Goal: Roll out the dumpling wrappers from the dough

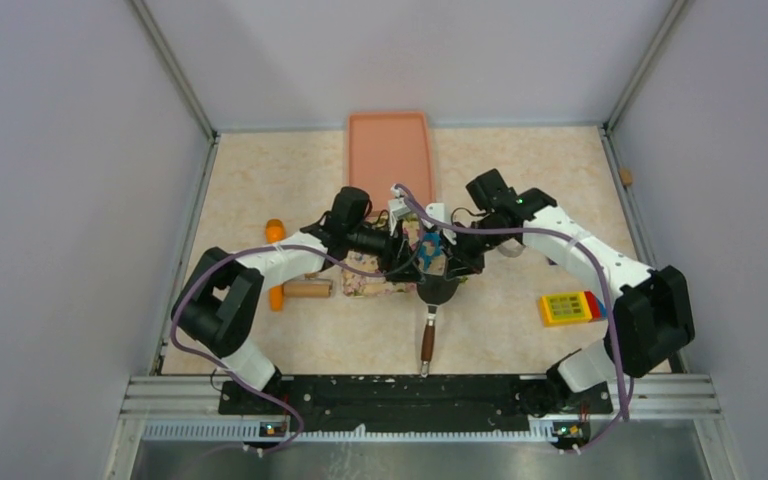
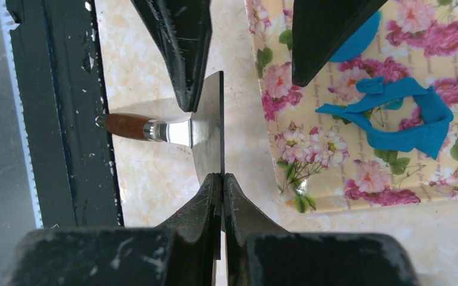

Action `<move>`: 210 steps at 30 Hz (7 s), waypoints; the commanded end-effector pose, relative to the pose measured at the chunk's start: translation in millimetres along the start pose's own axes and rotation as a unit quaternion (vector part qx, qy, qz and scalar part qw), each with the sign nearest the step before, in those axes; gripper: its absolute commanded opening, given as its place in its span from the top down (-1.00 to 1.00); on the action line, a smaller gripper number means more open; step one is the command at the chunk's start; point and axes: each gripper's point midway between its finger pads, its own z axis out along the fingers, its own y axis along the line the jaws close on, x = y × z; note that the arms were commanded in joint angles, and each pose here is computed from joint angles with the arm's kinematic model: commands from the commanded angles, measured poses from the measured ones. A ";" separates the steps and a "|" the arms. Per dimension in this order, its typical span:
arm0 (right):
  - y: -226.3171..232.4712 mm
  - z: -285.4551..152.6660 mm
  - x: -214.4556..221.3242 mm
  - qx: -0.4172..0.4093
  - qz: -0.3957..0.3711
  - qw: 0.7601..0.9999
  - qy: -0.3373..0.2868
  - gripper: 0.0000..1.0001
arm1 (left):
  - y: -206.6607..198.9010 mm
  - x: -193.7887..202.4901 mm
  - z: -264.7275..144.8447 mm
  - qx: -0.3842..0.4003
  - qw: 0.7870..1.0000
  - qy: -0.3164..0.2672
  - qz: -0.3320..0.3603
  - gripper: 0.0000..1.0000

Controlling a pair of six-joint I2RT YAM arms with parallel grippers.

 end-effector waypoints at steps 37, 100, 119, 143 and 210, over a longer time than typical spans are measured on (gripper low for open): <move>-45.7 -38.4 -91.9 0.080 0.306 0.926 -0.207 -0.72 | 55.7 -117.6 -104.3 -0.073 0.936 -0.272 -0.209 1.00; -23.5 -33.8 -72.7 -0.051 0.214 0.972 -0.085 1.00 | -33.6 -100.6 -63.9 -0.109 0.825 0.002 0.555 -0.40; -20.6 -38.3 -78.7 -0.039 0.174 0.980 -0.084 1.00 | 12.6 -67.4 -20.4 -0.069 0.831 0.091 0.544 0.28; -76.4 -69.8 -67.4 -0.020 0.484 0.850 -0.206 -0.49 | 36.0 -88.4 -16.7 -0.224 0.915 -0.025 0.336 1.00; -81.5 -62.5 8.1 0.153 0.486 0.843 -0.172 1.00 | 147.9 64.0 -158.6 -0.480 0.799 -0.080 -0.353 0.04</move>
